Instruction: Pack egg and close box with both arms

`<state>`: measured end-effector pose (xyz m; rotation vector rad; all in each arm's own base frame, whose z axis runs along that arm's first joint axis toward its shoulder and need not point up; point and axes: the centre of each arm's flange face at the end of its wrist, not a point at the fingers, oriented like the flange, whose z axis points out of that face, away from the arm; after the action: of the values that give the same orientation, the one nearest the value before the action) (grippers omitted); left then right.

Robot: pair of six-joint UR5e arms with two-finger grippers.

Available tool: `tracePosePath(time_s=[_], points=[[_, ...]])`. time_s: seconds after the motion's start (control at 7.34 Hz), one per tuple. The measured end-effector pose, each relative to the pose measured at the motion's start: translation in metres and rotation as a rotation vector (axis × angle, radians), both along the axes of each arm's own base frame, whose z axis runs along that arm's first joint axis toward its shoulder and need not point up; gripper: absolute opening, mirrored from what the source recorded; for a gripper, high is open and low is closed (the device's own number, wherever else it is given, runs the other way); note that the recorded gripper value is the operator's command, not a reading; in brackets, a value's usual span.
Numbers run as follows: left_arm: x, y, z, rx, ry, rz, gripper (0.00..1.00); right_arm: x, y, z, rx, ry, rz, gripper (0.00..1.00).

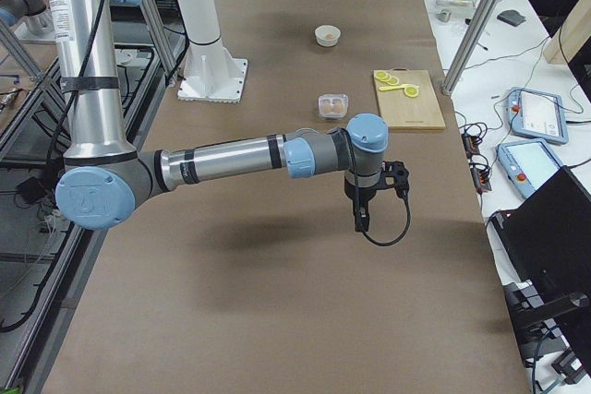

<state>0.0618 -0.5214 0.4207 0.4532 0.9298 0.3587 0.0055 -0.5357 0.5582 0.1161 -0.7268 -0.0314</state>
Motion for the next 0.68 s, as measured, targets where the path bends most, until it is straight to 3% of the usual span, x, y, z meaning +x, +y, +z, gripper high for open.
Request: tracePosePath(time_s=[0.68], points=[[0.129,-0.023,-0.066,0.135,-0.006,0.178,0.96,-0.005,-0.004,-0.001,0.005,0.001,-0.009,1.00]])
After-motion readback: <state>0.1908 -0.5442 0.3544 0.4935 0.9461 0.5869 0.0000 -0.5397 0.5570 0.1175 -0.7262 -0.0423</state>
